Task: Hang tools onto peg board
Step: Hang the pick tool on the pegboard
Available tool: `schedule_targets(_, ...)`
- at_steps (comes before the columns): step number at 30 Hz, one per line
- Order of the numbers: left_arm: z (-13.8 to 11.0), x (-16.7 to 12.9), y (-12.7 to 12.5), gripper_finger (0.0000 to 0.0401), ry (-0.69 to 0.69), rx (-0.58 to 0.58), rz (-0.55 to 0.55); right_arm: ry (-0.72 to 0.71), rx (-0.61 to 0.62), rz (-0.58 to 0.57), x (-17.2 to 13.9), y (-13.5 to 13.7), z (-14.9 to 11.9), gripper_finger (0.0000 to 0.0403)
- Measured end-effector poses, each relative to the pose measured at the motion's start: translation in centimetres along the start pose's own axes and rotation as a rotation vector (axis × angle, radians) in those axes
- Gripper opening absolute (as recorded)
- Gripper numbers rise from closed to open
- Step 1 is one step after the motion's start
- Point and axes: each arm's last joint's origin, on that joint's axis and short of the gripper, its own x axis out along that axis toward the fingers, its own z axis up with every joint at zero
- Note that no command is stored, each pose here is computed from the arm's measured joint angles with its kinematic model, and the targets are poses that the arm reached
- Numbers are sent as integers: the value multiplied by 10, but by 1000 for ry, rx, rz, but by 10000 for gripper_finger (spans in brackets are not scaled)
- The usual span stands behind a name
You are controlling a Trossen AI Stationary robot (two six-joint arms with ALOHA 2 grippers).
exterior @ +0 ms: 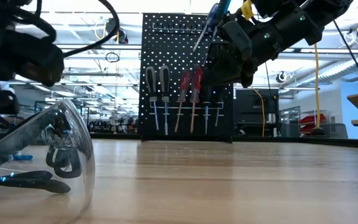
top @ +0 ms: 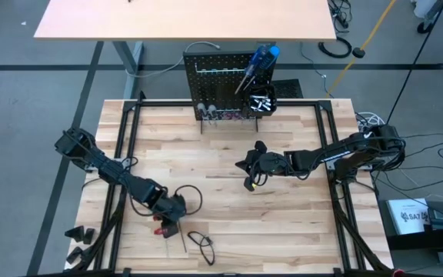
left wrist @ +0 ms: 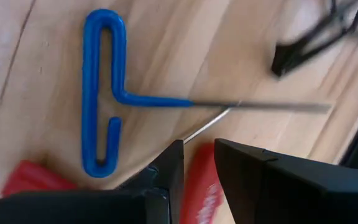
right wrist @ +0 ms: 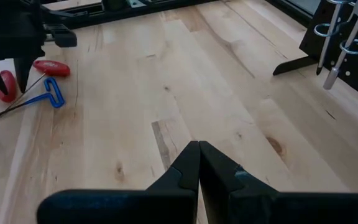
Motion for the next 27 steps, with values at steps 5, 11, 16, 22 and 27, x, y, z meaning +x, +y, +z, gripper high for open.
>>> schedule_targets(5,5,-1,-4,96,-72,-205,-37,0,11,0,0,0,0,0)
schedule_targets(11,10,-1,-4,96,-136,-383,-40,0,15,0,0,0,0,0)
schedule_targets(16,7,0,-5,96,-164,-516,-36,4,16,3,0,0,0,0)
schedule_targets(22,-2,2,-10,96,-153,-590,-41,29,13,11,-2,4,-4,0)
schedule_targets(27,-8,3,-13,96,-206,-628,-32,37,5,29,-4,10,-6,0)
